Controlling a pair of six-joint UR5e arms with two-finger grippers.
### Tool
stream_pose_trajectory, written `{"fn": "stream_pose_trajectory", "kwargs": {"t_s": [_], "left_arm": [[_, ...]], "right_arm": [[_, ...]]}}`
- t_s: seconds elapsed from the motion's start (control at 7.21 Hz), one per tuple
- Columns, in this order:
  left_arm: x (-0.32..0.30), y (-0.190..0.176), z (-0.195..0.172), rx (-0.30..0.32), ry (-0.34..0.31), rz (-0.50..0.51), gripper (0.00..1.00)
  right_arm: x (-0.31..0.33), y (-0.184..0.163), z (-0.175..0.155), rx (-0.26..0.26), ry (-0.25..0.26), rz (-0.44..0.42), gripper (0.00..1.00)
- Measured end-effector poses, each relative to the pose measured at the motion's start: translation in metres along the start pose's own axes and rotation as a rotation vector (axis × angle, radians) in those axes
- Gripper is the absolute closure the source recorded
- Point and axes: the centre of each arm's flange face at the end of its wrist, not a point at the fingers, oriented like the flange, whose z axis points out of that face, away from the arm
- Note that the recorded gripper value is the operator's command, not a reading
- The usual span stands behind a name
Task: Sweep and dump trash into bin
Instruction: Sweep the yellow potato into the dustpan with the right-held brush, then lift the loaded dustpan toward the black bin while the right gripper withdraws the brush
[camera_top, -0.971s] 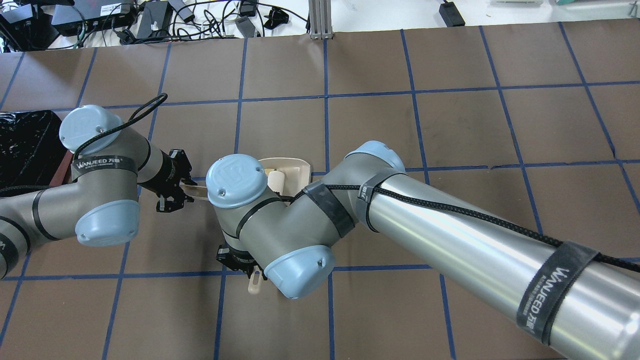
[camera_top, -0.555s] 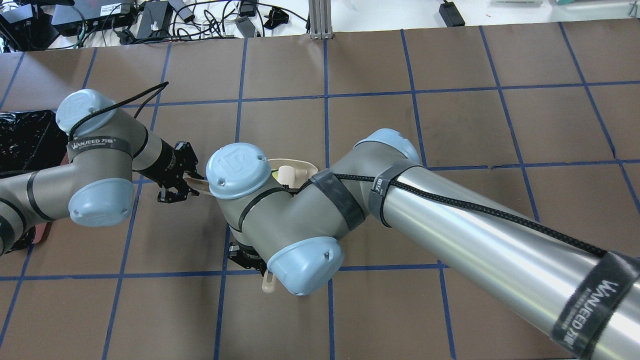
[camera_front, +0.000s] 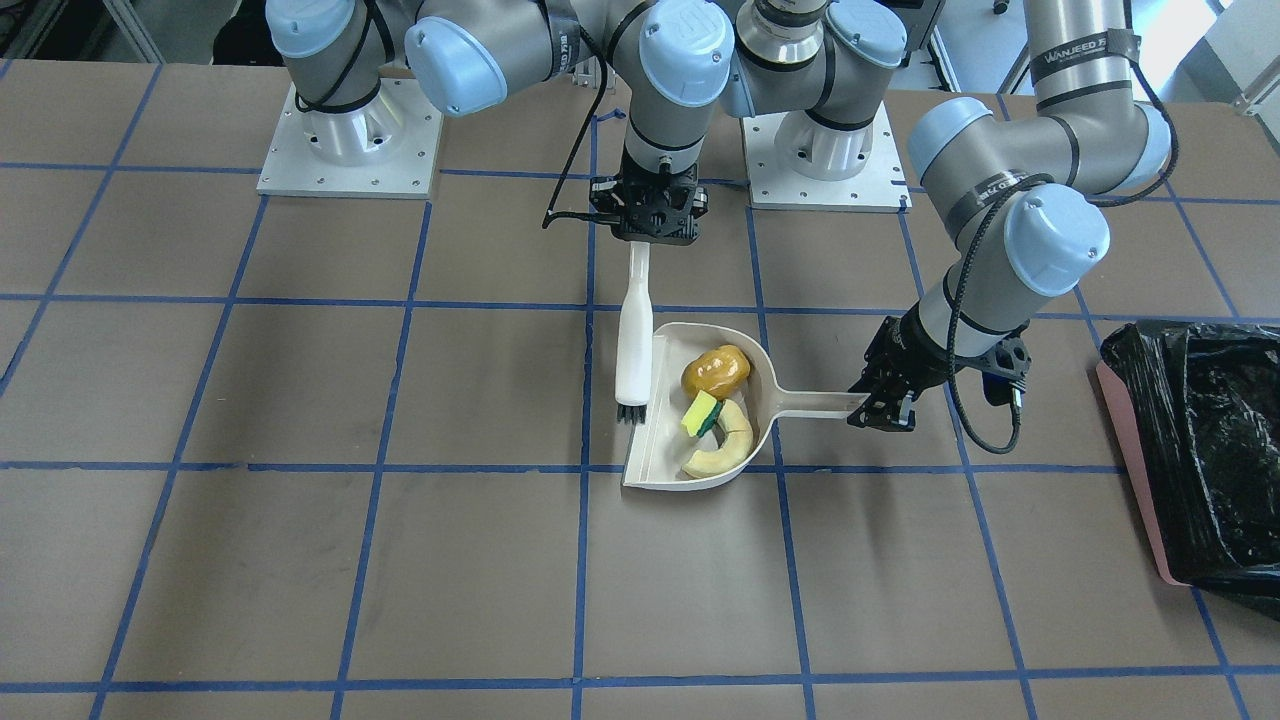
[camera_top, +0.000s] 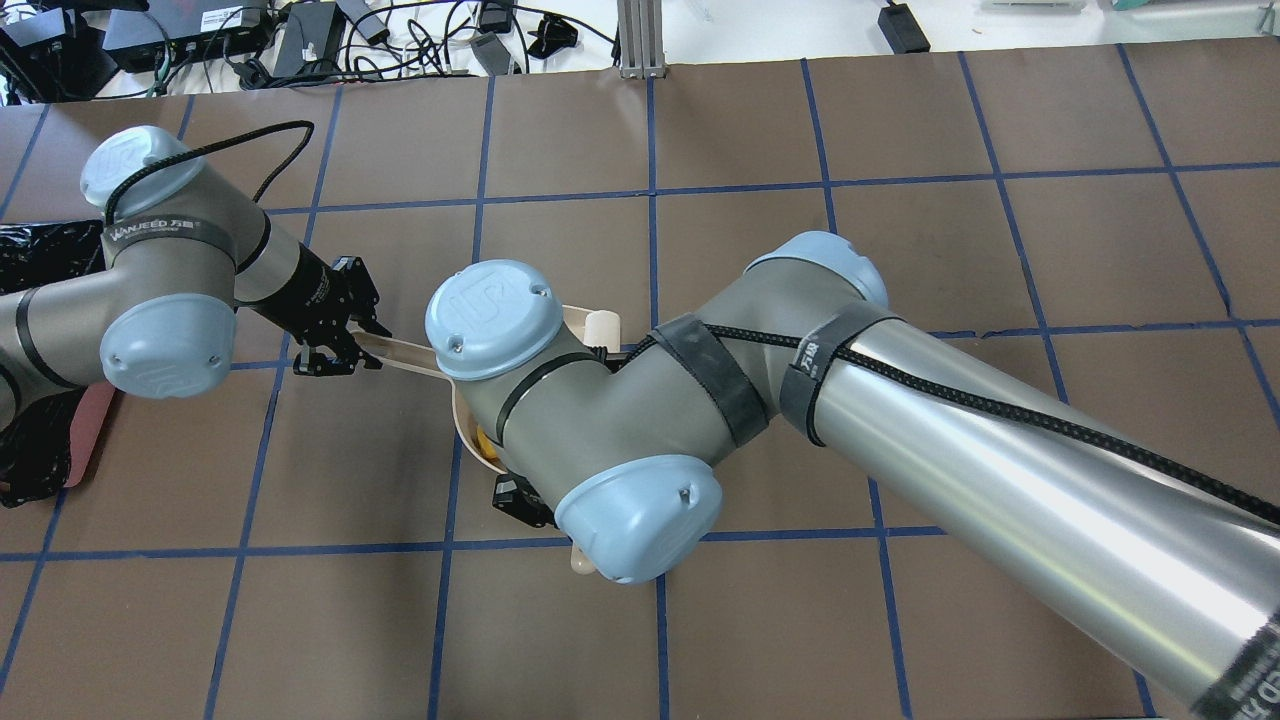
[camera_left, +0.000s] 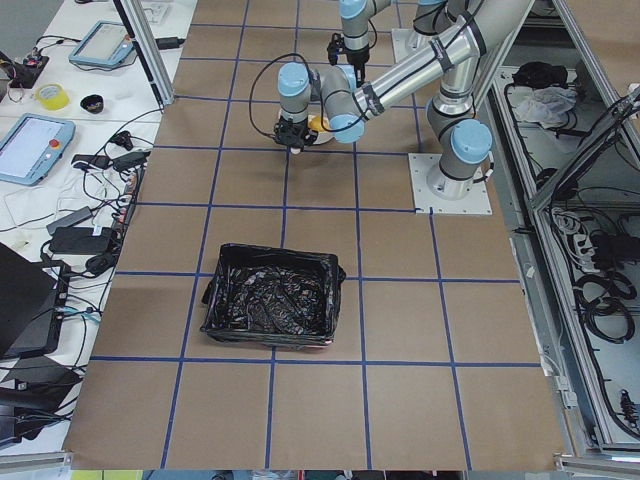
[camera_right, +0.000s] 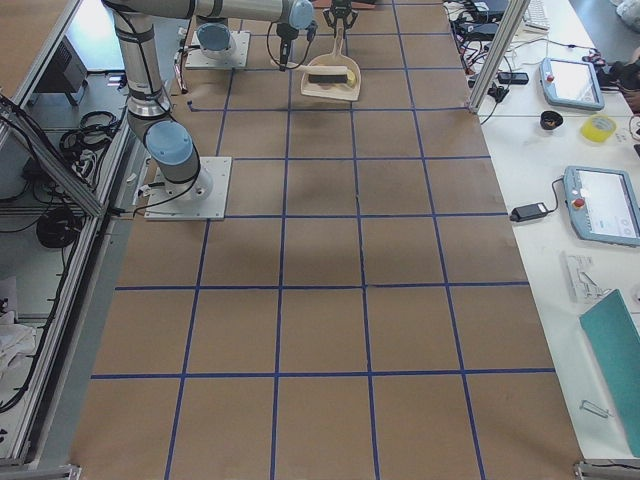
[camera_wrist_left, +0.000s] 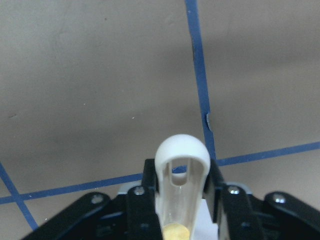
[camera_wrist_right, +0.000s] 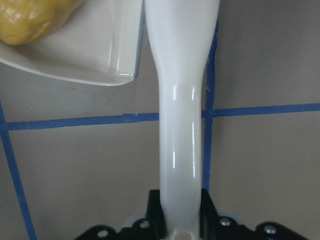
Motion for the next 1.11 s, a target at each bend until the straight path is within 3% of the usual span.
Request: {"fn": "stream_pose_trajectory", "kwargs": {"t_s": [0.28, 0.83, 1.11], "left_arm": [[0.008, -0.001, -0.015, -0.039, -0.008, -0.002, 1.00], [0.017, -0.015, -0.042, -0.156, 0.067, -0.038, 1.00], [0.023, -0.035, -0.070, -0.177, 0.111, -0.074, 1.00]], "right_arm": [[0.037, -0.029, -0.010, 0.010, 0.042, 0.019, 0.92], [0.166, -0.131, -0.025, -0.008, 0.010, 0.014, 0.92], [0.253, -0.175, -0.026, 0.002, 0.041, 0.001, 0.92]]}}
